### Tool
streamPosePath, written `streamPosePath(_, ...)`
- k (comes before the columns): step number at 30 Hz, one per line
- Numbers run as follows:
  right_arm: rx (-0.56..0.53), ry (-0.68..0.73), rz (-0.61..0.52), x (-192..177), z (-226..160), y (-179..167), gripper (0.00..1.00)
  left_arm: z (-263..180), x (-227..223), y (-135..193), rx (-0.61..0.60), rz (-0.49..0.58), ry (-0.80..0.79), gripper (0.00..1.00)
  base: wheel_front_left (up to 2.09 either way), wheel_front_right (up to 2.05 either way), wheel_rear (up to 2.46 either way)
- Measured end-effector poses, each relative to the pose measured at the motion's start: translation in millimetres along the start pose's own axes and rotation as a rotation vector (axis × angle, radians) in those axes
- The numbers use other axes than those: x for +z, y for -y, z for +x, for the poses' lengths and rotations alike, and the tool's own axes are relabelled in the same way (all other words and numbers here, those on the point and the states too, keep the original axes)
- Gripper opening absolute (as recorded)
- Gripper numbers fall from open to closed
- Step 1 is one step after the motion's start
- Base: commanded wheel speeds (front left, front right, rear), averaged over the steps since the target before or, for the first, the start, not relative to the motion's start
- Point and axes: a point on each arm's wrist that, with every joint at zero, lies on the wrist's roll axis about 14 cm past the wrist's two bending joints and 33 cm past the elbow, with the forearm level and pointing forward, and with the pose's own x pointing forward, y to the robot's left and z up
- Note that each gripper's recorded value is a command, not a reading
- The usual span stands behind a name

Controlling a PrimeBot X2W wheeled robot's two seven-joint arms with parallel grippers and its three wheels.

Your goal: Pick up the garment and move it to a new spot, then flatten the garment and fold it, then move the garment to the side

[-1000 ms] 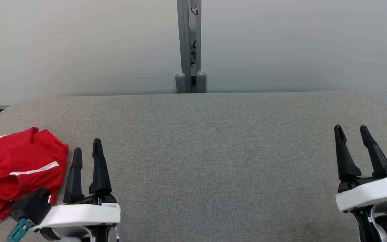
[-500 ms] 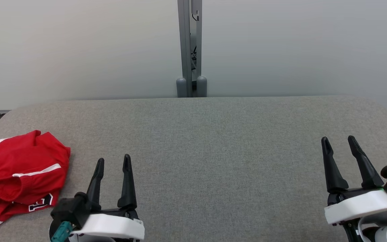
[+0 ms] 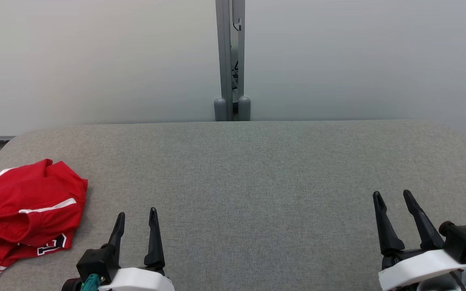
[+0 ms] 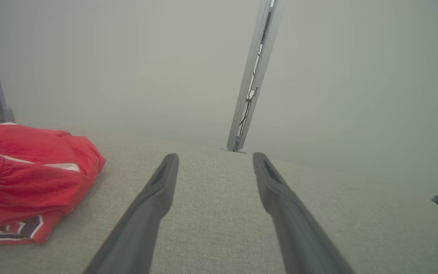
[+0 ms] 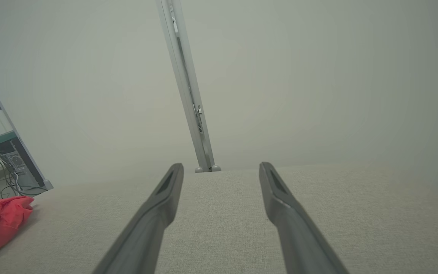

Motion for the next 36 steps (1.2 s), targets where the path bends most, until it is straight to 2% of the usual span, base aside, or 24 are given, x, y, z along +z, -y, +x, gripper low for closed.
streamPosePath(13, -0.004, 0.036, -0.006, 1.6, -1.6, 0.6, 1.00, 0.5, 4.5, -14.9, 0.076, 0.093, 0.023, 1.00, 0.00, 0.00, 0.00)
streamPosePath(27, 0.025, 0.040, -0.063, -5.5, -5.7, -7.4, 1.00, -6.3, -18.5, -16.0, 0.051, 0.182, -0.042, 1.00, 0.00, 0.00, 0.00)
streamPosePath(36, -0.008, -0.006, -0.005, -21.5, -8.3, 0.3, 1.00, -8.4, -38.3, -10.1, 0.016, 0.191, -0.106, 1.00, 0.00, 0.00, 0.00)
